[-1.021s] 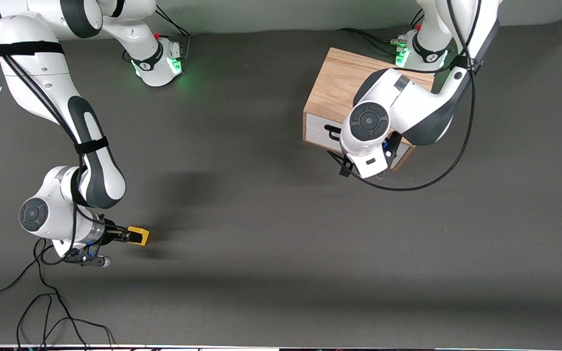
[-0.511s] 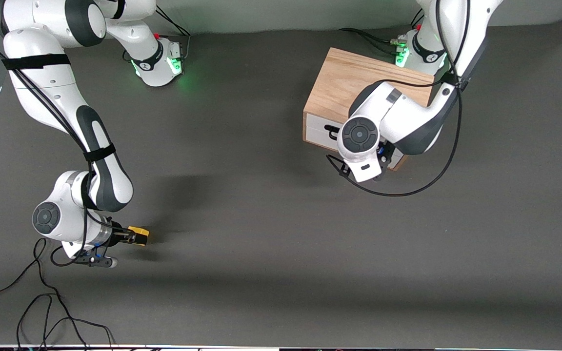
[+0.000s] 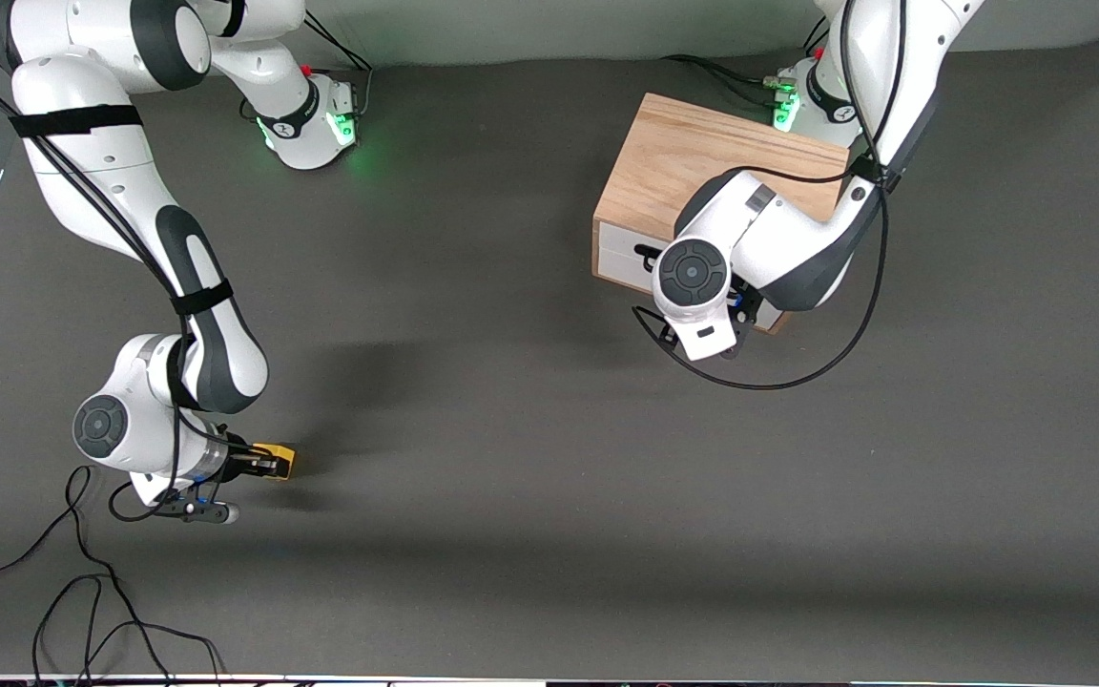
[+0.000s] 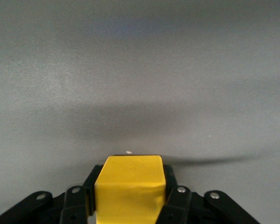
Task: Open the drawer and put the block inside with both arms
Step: 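Pull the drawer open with the left gripper while the right gripper lifts the cube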
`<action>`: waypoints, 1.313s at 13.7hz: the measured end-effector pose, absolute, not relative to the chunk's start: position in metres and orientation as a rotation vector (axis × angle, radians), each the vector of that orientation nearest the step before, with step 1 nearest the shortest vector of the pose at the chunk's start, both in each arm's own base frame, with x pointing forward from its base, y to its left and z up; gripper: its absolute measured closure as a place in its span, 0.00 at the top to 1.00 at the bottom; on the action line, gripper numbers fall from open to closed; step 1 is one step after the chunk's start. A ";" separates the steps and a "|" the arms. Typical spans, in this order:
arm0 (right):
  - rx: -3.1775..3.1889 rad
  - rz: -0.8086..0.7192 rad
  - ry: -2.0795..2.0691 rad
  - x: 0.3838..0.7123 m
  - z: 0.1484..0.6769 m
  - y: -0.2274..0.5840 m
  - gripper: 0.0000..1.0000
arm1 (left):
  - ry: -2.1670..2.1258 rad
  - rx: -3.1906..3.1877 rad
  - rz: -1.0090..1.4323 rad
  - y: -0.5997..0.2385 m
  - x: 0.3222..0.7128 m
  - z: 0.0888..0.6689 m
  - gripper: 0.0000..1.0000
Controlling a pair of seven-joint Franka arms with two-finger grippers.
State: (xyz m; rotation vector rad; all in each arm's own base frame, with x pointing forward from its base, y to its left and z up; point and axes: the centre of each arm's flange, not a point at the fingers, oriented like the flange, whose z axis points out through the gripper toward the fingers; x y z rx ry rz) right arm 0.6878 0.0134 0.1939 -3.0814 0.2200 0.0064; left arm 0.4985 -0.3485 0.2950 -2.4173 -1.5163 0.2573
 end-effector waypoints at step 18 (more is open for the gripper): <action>-3.005 -0.050 0.177 0.639 0.498 0.026 0.56 | -1.576 -2.544 0.169 -0.369 0.548 0.305 1.00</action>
